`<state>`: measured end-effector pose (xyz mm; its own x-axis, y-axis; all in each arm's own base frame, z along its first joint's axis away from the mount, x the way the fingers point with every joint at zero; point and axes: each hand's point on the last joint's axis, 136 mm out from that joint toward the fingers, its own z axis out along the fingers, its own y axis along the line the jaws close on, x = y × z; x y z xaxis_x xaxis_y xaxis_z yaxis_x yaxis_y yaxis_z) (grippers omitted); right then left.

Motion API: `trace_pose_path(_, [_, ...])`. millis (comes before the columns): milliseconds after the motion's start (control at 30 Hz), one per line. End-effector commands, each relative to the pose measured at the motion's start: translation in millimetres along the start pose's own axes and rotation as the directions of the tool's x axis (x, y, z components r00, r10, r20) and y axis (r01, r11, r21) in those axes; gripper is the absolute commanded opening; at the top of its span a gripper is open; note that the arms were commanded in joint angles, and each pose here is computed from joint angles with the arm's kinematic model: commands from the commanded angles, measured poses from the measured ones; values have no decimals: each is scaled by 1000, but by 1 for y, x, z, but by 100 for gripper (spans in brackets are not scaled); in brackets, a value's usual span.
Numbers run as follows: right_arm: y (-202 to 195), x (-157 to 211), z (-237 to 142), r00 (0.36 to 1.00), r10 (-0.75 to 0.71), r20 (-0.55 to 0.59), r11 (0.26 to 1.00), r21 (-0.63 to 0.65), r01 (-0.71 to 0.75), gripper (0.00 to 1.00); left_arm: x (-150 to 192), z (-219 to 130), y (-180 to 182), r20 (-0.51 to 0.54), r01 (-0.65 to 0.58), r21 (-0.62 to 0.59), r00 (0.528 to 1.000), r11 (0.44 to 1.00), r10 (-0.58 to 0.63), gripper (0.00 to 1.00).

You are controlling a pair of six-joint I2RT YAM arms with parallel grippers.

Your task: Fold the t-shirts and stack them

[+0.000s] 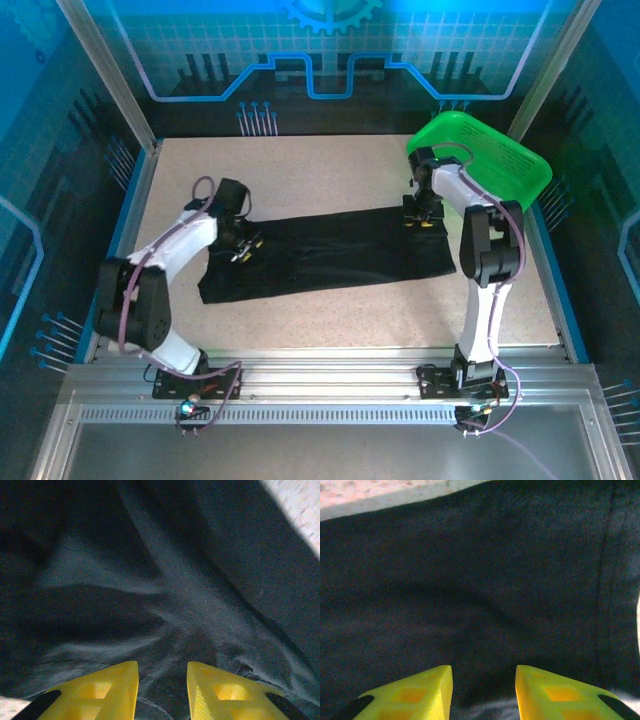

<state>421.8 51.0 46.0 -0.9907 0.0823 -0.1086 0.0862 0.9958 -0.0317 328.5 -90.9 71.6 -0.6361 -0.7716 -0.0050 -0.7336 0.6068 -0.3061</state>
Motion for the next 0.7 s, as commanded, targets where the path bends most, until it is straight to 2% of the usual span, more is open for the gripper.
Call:
trace_pose_path(0, [-19,12,20,993,-36,-117,993,107,48,37,-3,33,-7,-47,150,-22,987,988,-151,30])
trace_pose_path(67, [-23,17,26,988,-43,-150,988,138,64,36,-14,48,-9,-45,151,-57,987,987,-154,27])
trace_pose_path(167, [-24,30,28,980,-48,-192,985,156,79,36,-26,71,-13,-95,159,-119,981,980,-170,25])
trace_pose_path(267, [-14,52,26,972,-42,-230,988,136,75,36,-55,82,-20,-62,132,-158,988,979,-143,26])
trace_pose_path(333, [-5,69,23,969,-32,-247,990,126,65,36,-78,89,-36,-41,131,-135,990,982,-138,26])
trace_pose_path(433, [18,102,19,963,-8,-270,996,80,31,36,-110,101,-87,2,106,-30,994,994,-106,28])
trace_pose_path(500, [38,122,13,962,-19,-273,996,76,41,36,-125,109,-133,34,56,65,998,996,-58,28])
trace_pose_path(667, [90,167,5,958,-19,-285,998,45,33,35,-129,135,-233,61,-24,280,998,960,7,29])
